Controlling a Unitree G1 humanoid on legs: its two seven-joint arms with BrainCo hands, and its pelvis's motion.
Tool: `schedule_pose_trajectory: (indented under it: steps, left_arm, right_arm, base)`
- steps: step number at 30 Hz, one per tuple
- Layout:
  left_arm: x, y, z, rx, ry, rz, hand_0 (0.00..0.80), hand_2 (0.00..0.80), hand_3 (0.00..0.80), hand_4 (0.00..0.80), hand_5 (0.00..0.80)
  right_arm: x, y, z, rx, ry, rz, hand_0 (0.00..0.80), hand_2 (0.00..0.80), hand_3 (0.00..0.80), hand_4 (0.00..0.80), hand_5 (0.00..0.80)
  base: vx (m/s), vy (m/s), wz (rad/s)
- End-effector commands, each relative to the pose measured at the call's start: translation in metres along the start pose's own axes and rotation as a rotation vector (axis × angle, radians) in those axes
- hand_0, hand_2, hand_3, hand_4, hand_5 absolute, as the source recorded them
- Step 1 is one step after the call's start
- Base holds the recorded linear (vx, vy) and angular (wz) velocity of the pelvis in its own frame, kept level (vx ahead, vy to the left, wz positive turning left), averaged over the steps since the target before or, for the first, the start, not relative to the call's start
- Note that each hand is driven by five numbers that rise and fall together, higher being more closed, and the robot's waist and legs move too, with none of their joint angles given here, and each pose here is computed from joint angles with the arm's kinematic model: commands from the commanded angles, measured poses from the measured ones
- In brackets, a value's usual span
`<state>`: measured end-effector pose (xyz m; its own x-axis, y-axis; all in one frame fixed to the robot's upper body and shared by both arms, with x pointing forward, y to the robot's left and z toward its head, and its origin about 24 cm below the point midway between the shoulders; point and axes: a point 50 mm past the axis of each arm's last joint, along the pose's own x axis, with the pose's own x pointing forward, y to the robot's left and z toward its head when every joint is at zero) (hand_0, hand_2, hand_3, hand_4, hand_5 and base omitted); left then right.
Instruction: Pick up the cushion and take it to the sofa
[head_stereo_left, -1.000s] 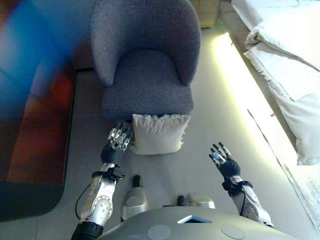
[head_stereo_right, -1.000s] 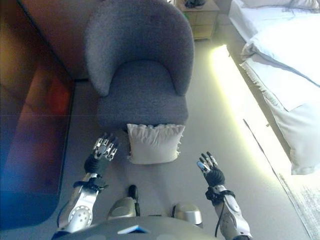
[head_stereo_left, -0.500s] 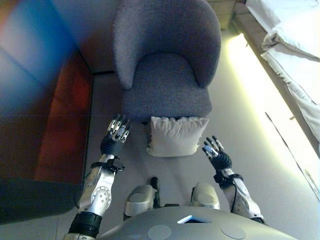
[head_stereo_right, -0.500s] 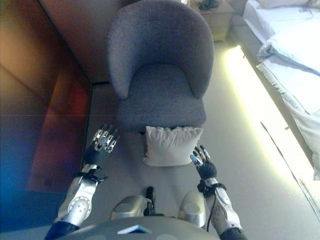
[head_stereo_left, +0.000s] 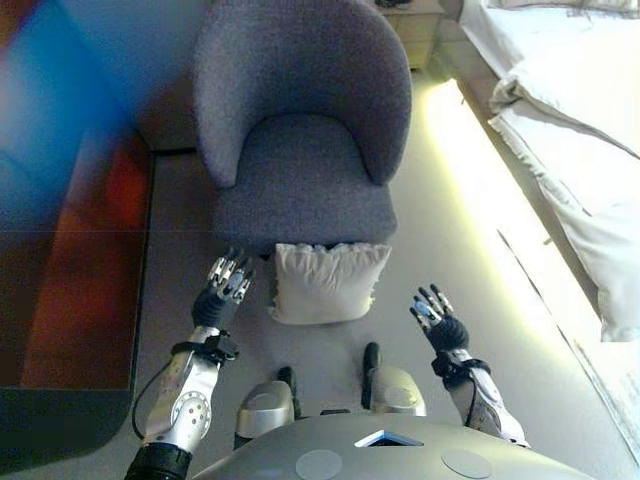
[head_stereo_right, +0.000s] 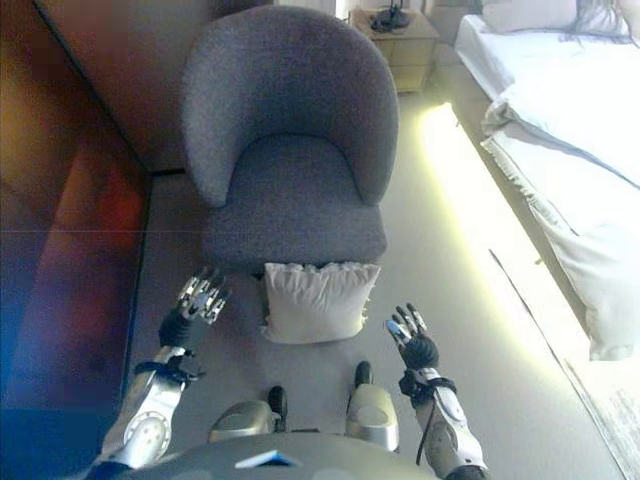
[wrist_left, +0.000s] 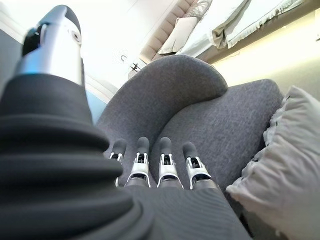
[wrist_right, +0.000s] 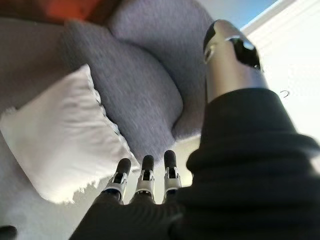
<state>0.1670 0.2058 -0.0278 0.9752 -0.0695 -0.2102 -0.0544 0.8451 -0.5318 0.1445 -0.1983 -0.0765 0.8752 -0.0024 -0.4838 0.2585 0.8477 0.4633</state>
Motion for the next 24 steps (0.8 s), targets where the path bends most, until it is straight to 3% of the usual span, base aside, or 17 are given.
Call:
schedule_pose_trajectory:
  steps: [1,14,24]
  left_arm:
    - [0.003,-0.011,0.022,0.081,-0.089,-0.089,0.0,0.0,0.0,0.0,0.0]
    - [0.01,-0.023,0.014,-0.008,-0.1,-0.063,0.0,0.0,0.0,0.0,0.0]
    - [0.008,-0.02,0.016,-0.027,-0.115,-0.09,0.0,0.0,0.0,0.0,0.0]
  right_arm:
    - [0.01,0.021,0.013,0.018,-0.067,0.096,0.0,0.0,0.0,0.0,0.0]
    - [0.014,0.017,0.029,-0.078,-0.067,0.153,0.0,0.0,0.0,0.0,0.0]
    - [0.009,0.014,0.032,-0.044,-0.094,0.127,0.0,0.0,0.0,0.0,0.0]
  base:
    - [0.411,-0.171,-0.1]
    - [0.32,-0.197,-0.08]
    - [0.195,0.068,-0.07]
